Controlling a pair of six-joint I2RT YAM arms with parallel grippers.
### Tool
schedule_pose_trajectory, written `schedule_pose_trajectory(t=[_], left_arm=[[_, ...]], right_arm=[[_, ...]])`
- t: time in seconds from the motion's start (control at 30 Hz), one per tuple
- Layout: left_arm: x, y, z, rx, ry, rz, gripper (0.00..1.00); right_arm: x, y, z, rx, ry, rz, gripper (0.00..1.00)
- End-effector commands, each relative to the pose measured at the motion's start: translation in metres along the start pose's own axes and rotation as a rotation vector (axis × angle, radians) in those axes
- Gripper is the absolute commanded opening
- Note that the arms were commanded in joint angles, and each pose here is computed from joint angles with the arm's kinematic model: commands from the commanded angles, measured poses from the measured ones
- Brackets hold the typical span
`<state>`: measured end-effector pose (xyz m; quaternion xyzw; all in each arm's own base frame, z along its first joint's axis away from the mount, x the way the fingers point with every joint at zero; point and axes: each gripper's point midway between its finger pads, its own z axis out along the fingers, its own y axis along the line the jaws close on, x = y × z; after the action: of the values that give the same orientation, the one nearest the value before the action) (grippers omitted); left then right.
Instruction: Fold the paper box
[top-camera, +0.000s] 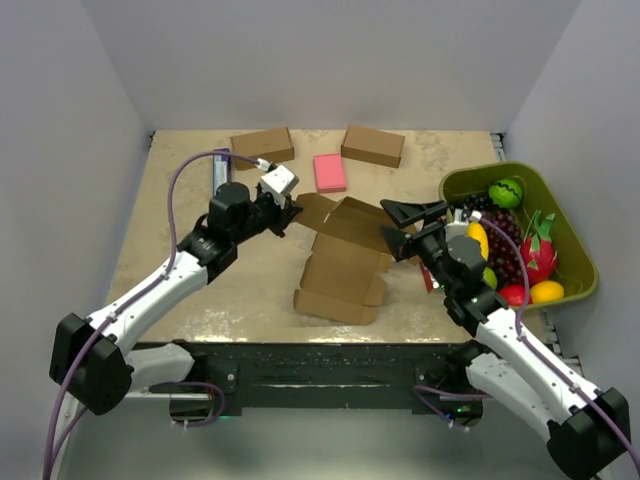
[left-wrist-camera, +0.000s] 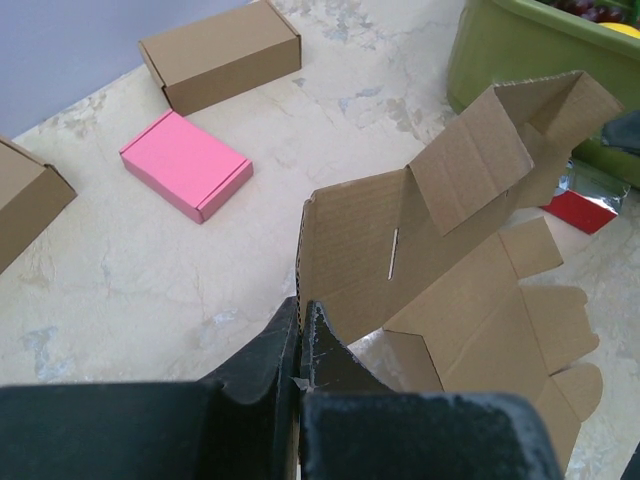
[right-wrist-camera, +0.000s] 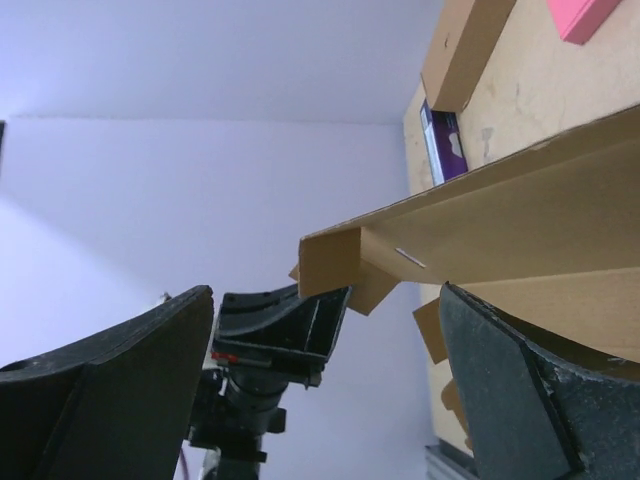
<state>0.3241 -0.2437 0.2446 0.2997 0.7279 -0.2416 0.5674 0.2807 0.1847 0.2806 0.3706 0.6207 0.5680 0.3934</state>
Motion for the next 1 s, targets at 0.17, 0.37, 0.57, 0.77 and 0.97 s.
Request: schedule_pose_trajectory(t=[0.17,0.37,0.57,0.77,0.97], left_arm=[[-0.036,-0.022,-0.013,0.072,-0.149,0.120,0.00],[-0.036,-0.029,-0.017,0.094,-0.166,0.168,0.00],[-0.033,-0.027,-0.016,0.082,-0.158,0.187,0.00],[-0.036,-0.034,-0.019,0.109,-0.178,0.209,0.00],[-0.033,-0.036,-0.018,0.120,-0.177,0.217,0.00]], right_arm=[[-0.005,-0.024,0.011,-0.029,0.001,0.354,0.95],[-0.008,-0.030,0.013,-0.029,0.002,0.392,0.94],[-0.021,-0.026,0.009,-0.038,-0.045,0.384,0.94],[-0.041,-0.047,0.006,-0.006,-0.101,0.398,0.93],[-0.048,-0.056,0.013,0.029,-0.121,0.337,0.86]])
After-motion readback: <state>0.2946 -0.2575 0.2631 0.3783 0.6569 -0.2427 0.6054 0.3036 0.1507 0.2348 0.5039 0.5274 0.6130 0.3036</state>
